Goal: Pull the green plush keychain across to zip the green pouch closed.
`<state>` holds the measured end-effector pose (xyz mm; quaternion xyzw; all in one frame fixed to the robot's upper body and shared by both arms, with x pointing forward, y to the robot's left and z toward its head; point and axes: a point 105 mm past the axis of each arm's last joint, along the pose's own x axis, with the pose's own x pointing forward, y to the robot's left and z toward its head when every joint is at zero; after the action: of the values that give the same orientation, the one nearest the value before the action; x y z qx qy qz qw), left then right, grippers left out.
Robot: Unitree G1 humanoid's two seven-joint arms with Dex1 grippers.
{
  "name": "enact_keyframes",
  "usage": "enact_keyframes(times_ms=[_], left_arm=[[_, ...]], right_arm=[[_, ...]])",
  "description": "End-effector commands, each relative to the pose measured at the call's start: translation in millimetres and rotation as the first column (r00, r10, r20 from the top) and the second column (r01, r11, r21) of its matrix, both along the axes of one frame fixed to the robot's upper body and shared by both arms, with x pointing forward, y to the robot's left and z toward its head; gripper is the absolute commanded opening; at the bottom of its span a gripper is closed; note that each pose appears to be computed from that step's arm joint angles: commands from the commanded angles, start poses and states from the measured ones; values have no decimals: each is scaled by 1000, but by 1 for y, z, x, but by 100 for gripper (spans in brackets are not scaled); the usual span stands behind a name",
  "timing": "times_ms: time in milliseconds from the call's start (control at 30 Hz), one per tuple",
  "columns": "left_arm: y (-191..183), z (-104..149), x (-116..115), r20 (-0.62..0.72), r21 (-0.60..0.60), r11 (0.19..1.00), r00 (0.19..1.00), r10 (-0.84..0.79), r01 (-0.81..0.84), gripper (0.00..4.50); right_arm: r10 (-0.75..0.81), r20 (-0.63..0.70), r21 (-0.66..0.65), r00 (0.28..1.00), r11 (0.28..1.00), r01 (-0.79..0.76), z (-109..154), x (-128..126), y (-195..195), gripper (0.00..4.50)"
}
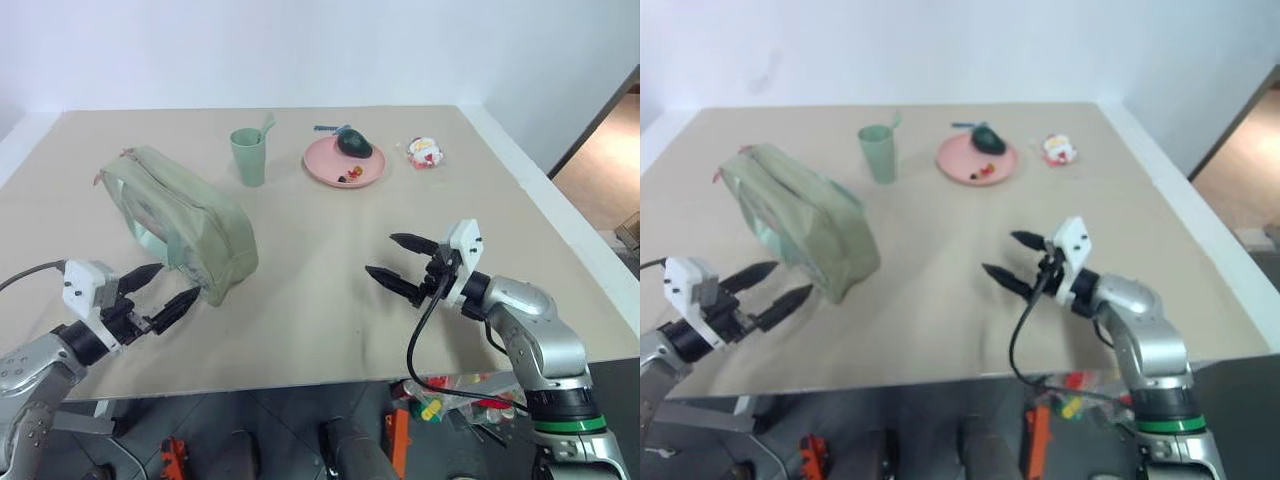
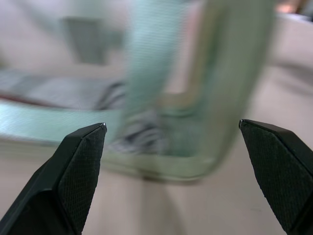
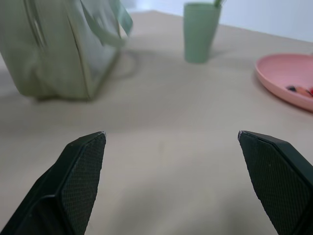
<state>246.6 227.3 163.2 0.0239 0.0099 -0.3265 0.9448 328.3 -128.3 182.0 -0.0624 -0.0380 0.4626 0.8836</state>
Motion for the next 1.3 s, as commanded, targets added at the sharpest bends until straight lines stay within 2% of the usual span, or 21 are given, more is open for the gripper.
enact_keyframes(times_ms=[33,167,267,533,567,600,700,933,967,1133,1300], left_arm=[[-7,29,-15,35,10,993,993,-115,115,450],[-11,39,-22,16,28,985,985,-172,171,450],[-16,43,-20,33,29,984,984,-175,174,450],[-24,47,-18,69,28,988,985,-156,154,450],[-24,46,-18,72,32,988,986,-151,149,450],[-24,46,-18,74,32,989,986,-148,146,450],[-25,47,-17,79,31,990,987,-141,139,450],[-25,44,-15,78,36,991,988,-132,129,450],[-25,44,-14,79,37,991,988,-133,130,450],[-29,42,-13,76,35,989,986,-148,146,450],[-34,39,-14,69,21,986,984,-167,165,450]], right_arm=[[144,56,53,988,988,-147,42,-4,46,448],[275,36,102,961,956,-277,63,-4,109,448],[305,41,107,952,946,-307,64,1,145,448],[289,-18,104,957,953,-285,47,23,173,448],[289,-21,102,957,953,-286,46,25,174,397],[293,-24,101,956,952,-289,46,26,175,379],[318,-34,114,947,943,-313,47,25,177,262],[384,-32,137,923,916,-377,52,13,184,21],[391,-26,138,920,913,-384,54,11,185,5],[424,48,111,904,898,-427,64,2,175,5],[413,116,-1,903,909,-416,73,5,113,5]])
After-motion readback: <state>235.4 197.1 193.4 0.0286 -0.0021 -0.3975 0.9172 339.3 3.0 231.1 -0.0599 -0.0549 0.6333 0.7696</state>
